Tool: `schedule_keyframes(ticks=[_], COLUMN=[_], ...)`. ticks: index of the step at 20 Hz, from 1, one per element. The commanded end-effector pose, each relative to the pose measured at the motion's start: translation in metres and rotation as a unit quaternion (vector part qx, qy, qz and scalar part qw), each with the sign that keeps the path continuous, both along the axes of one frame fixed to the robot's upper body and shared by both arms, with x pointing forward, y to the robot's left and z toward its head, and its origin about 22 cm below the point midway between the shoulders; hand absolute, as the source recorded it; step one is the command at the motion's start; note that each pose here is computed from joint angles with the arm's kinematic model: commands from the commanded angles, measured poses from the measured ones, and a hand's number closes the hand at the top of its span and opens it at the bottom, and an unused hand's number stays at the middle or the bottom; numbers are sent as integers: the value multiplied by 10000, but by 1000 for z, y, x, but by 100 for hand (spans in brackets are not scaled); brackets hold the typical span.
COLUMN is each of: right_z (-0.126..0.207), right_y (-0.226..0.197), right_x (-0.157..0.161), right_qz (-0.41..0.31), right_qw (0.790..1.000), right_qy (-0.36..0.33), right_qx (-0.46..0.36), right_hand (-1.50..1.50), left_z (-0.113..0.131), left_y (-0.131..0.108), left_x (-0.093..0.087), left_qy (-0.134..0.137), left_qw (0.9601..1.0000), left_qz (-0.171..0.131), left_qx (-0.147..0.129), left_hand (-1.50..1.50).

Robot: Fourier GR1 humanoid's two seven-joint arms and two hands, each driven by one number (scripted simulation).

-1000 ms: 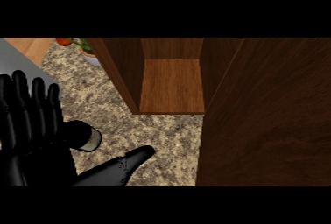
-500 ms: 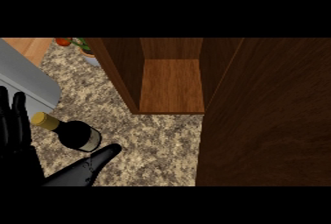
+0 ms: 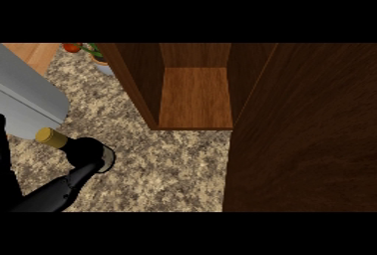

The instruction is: Pick up the wine, place it into the cabinet and close the cabinet

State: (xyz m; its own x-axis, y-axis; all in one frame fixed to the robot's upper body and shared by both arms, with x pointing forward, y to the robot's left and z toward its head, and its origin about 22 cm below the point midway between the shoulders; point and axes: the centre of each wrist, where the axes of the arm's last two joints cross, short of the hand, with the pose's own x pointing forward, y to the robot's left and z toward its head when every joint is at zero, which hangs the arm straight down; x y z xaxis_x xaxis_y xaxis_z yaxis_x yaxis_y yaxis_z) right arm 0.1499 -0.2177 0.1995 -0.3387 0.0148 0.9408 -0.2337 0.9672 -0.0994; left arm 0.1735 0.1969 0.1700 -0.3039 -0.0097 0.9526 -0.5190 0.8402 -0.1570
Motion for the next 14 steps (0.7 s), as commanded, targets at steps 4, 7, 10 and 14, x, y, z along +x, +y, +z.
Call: schedule_keyframes(ticks=[4, 7, 10, 14], right_z=[3, 16, 7, 18], right_y=[3, 0, 1, 1], right_x=[-10, -26, -26, -37], right_qz=[164, 116, 201, 234], right_qw=[9995, 9993, 9994, 9994], right_qy=[-224, -264, -214, -225], right_qx=[158, 226, 209, 142], right_hand=[-150, -150, -150, -150], left_z=[-29, -37, -54, -72], left_y=[13, 28, 49, 45], left_x=[-7, -7, 12, 13], left_qy=[104, 375, 363, 479], left_qw=[9991, 9978, 9977, 9967], left_qz=[-36, -224, -117, -230], left_qx=[-421, -508, -551, -612], left_hand=[-150, -150, -150, -150])
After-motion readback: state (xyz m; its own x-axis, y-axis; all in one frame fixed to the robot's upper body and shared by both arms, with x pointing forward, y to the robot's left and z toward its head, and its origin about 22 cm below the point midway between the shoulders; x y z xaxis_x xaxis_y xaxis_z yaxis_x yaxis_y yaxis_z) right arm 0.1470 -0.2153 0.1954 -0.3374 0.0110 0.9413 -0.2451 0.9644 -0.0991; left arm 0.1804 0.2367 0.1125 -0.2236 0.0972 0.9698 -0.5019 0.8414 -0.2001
